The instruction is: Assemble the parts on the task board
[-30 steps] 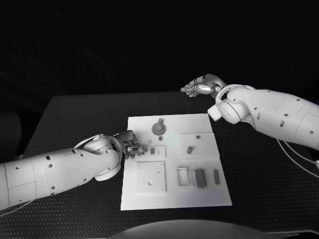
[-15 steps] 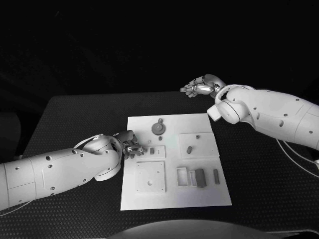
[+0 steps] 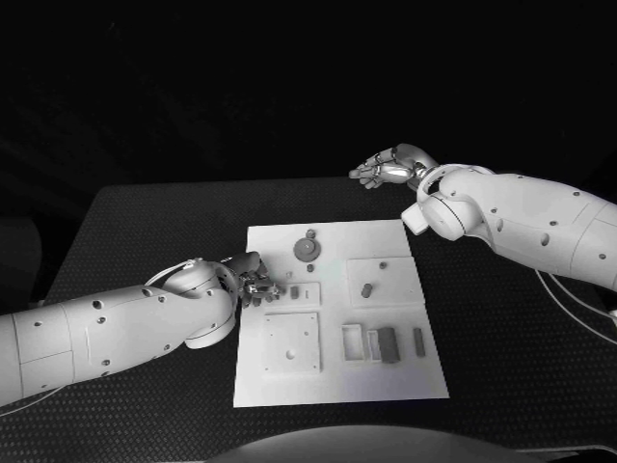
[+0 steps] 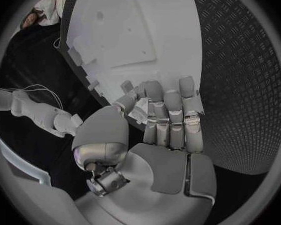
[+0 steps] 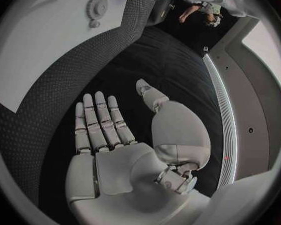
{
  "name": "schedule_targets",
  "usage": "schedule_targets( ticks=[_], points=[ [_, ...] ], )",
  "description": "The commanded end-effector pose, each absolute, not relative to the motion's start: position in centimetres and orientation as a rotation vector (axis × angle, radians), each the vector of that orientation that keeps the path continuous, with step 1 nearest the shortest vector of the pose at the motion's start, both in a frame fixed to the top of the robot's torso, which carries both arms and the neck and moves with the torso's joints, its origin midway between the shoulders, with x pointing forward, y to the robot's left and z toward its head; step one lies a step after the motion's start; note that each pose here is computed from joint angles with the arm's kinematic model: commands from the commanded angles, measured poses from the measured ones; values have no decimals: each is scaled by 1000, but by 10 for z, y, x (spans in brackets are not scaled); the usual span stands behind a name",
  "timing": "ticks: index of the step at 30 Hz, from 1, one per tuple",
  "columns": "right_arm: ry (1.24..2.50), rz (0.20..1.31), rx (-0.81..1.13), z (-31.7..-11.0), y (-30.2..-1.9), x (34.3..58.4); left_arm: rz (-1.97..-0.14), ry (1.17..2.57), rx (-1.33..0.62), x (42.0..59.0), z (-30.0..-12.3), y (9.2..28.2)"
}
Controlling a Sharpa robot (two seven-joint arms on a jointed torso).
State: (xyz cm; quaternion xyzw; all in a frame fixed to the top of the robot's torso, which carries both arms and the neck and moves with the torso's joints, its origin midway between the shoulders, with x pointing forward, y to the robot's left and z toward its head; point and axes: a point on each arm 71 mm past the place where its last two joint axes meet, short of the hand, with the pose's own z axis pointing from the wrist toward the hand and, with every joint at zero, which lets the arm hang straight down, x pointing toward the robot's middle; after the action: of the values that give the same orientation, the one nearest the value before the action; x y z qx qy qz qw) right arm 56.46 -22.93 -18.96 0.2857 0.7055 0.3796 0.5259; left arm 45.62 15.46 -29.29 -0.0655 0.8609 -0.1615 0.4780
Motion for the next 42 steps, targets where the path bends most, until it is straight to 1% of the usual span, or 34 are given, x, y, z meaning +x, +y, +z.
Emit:
schedule_targets(
  ticks=[1,15,34,42],
  points=[
    [1695,921,673,-190,-228,564,-346,2171,-107,451,-301,155],
    [1695,920,673,-190,-228,564,-328,2176,-77,452,-302,153],
    [1696,920,674,-191,-228,564,-330,2153,-94,454,-300,156],
    [1697,918,675,-192,-229,564,-333,2124,-110,457,-292,162]
  ],
)
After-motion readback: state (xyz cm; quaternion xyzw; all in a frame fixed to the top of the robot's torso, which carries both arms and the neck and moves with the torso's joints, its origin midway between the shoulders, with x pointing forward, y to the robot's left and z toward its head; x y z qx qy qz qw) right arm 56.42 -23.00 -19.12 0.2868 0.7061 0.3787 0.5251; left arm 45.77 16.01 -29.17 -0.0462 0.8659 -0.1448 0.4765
